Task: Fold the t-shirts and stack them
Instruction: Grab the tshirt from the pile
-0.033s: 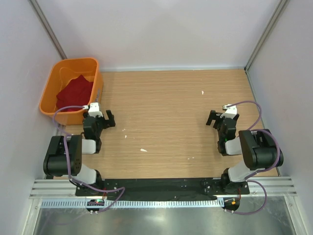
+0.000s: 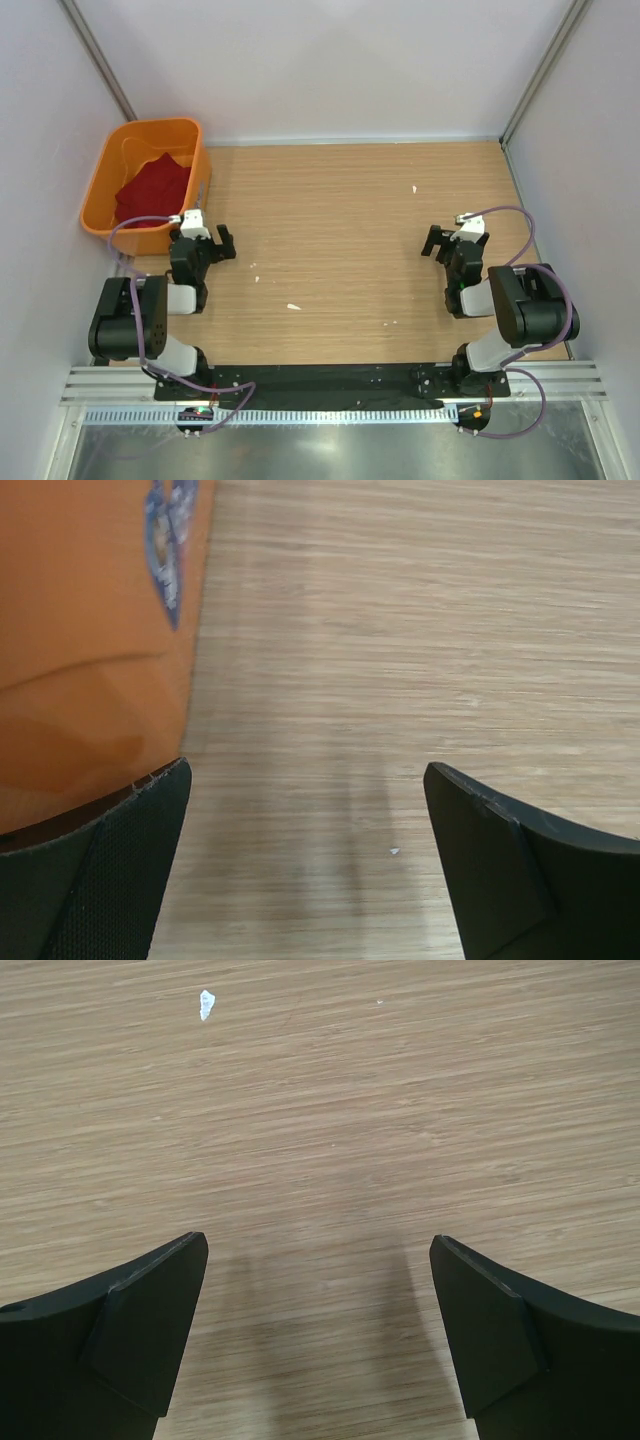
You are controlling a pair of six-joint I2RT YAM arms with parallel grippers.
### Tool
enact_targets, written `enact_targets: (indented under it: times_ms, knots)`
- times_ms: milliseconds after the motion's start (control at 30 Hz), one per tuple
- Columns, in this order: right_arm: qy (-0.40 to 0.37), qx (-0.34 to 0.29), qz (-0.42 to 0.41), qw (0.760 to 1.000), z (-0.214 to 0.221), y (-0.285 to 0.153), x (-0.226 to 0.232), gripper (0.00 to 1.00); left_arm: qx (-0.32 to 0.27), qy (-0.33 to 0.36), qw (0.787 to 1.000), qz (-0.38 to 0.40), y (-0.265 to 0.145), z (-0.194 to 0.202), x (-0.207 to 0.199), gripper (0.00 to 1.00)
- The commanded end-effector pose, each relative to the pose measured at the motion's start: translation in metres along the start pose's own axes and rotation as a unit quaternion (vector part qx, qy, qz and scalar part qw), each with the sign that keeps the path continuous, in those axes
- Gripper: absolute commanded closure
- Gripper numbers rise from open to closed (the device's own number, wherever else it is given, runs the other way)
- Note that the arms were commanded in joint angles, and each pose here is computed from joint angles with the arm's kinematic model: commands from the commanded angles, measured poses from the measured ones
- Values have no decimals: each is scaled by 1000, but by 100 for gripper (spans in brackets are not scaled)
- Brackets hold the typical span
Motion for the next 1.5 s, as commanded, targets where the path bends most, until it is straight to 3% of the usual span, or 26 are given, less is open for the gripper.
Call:
enact_targets:
  times_ms: [0,100,267,300,333,400,433,467,500,533,567,600,633,700,733,800,867,900,967,1100,1333,1467]
  knots:
    - [-4,-52,-7,999,-29,6,4,0,-76,51,994,62,1,-49,-14,0]
    - [-5,-51,-6,999,-29,6,4,0,-43,20,997,54,-12,-68,-15,0]
    - [25,-75,47,996,-39,4,-8,0,-98,-41,994,20,-51,-136,-15,0]
    - [31,-87,94,991,-44,1,-19,0,-100,-49,994,-17,-54,-145,-6,0]
    - [23,-58,130,990,-35,-2,-27,0,-110,-61,991,-39,-57,-157,2,0]
    - [39,-67,147,986,-64,5,-21,0,-142,-115,979,-93,-63,-197,20,0]
    - [32,-57,160,985,-72,9,-19,0,-116,-134,972,-153,-65,-192,37,0]
    - [45,-61,165,983,-83,8,-15,0,-143,-168,959,-178,-70,-229,47,0]
    - [57,-56,173,982,-92,10,-10,0,-125,-174,955,-202,-62,-229,54,0]
    - [38,9,197,980,-76,4,-14,0,-92,-171,954,-230,-60,-227,62,0]
    - [57,-4,193,979,-112,14,1,0,-69,-165,956,-232,-56,-229,63,0]
    - [72,13,199,977,-114,17,7,0,-54,-152,959,-231,-45,-251,66,0]
    - [64,47,187,979,-125,18,22,0,-12,-131,963,-234,-41,-243,66,0]
    - [50,78,178,980,-130,22,35,0,-7,-117,975,-189,-26,-269,63,0]
    - [41,87,167,981,-144,20,49,0,36,-107,977,-182,-7,-252,60,0]
    - [26,102,140,985,-149,20,67,0,51,-128,961,-240,-2,-263,94,0]
    - [20,107,105,989,-159,15,88,2,82,-140,951,-262,23,-250,113,0]
    - [17,103,94,990,-165,11,92,2,72,-153,950,-261,25,-265,130,8]
    - [17,103,77,992,-167,6,99,3,108,-167,944,-264,52,-240,146,14]
    - [28,96,49,994,-167,0,104,4,139,-222,934,-243,85,-205,173,16]
    - [36,94,36,994,-155,10,108,5,215,-198,927,-236,125,-154,175,30]
    - [39,100,30,994,-148,20,113,6,252,-172,923,-236,135,-130,163,32]
Point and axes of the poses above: each gripper's point midway between its finger pads, its own y axis out along the fingers, its own x axis along the line the jaws close on, z = x × y, the point moved 2 cm from there along -y, back along the fingers, and after that the axes turned 11 degrees about y, right-handed, at the moved point
